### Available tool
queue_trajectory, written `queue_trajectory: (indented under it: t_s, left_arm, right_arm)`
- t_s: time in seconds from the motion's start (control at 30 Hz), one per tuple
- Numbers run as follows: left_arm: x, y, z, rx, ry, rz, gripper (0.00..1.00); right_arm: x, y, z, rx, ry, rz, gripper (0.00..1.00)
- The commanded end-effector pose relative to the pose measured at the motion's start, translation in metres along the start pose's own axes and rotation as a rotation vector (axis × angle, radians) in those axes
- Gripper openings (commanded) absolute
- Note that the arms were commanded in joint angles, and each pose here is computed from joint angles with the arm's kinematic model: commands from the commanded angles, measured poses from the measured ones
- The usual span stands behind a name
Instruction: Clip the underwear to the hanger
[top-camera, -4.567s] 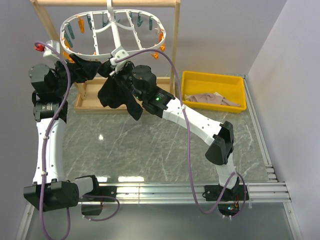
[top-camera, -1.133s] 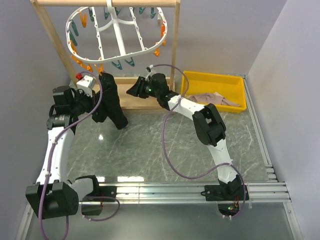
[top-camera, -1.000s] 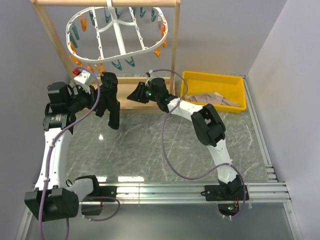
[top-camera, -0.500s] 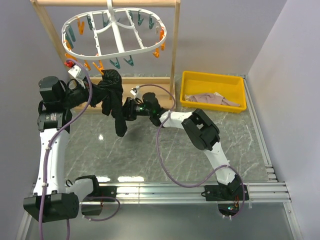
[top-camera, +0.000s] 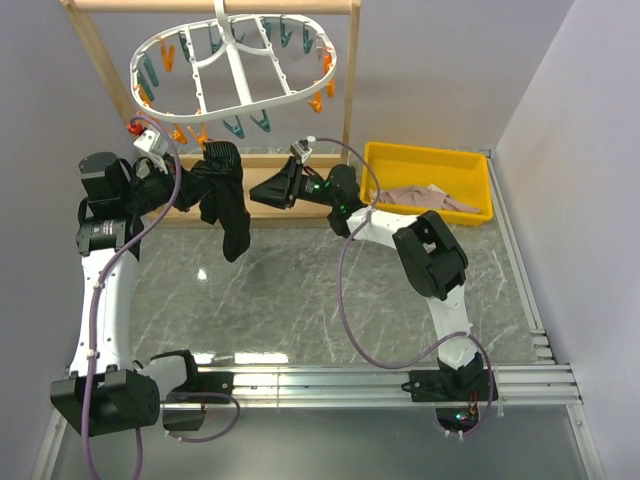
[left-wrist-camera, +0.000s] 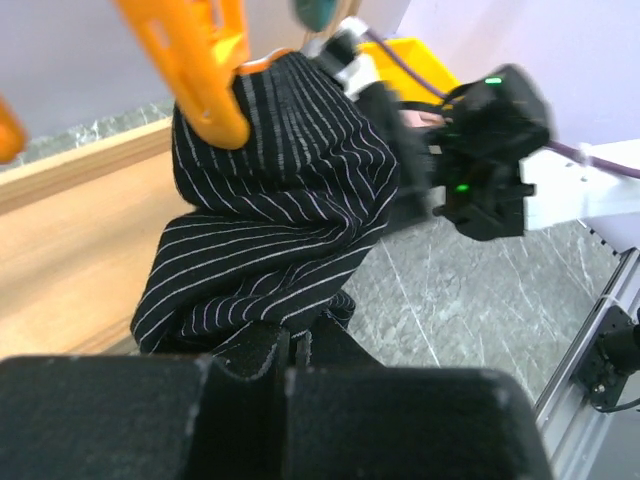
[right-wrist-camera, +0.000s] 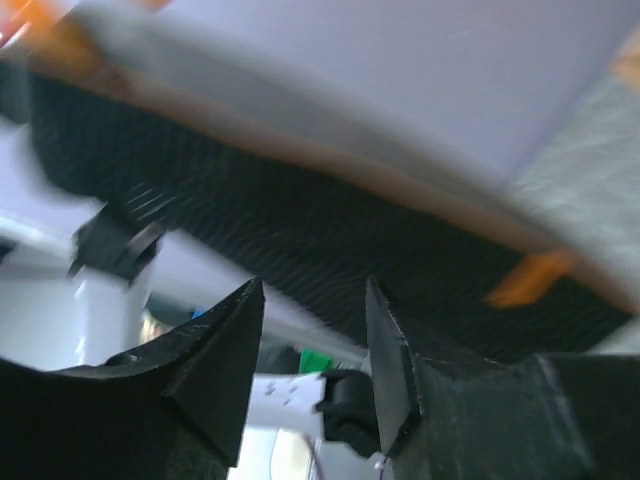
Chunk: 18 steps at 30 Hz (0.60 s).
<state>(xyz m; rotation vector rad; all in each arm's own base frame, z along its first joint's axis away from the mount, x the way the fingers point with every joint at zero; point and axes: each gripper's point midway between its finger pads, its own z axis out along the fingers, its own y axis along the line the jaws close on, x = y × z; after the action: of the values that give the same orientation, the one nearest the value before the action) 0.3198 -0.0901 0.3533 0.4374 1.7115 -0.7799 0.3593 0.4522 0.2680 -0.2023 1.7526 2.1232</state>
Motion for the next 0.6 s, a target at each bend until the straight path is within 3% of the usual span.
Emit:
queue_trajectory:
  t_s: [0.0,0.07,0.1,0.17,0.33,0.57]
  left_arm:
    - [-0.008,0.003,0.002,0.008,-0.026,-0.001,0.01]
    - [-0.010,-0.003,0.002,0.051,-0.032,0.001,0.01]
    - [-0.010,-0.006,0.000,0.064,-0.035,-0.001,0.01]
    - [-0.011,-0.013,-0.002,0.105,-0.041,-0.002,0.01]
    - [-0.016,-0.021,-0.007,0.152,-0.051,-0.013,0.01]
    - [-0.029,-0.033,-0.009,0.207,-0.069,-0.037,0.01]
  right_arm:
    - [0.026,0.058,0.004,-0.148,0.094,-0.068,0.55]
    - [0.024,0.042,0.001,-0.105,0.071,-0.072,0.59]
    - [0.019,0.031,-0.001,-0.081,0.059,-0.075,0.76]
    - [0.011,0.012,-0.004,-0.033,0.048,-0.104,0.91]
    - [0.000,-0.036,-0.017,0.089,0.014,0.062,0.97]
    - [0.023,-0.049,-0.019,0.099,-0.018,0.270,0.99]
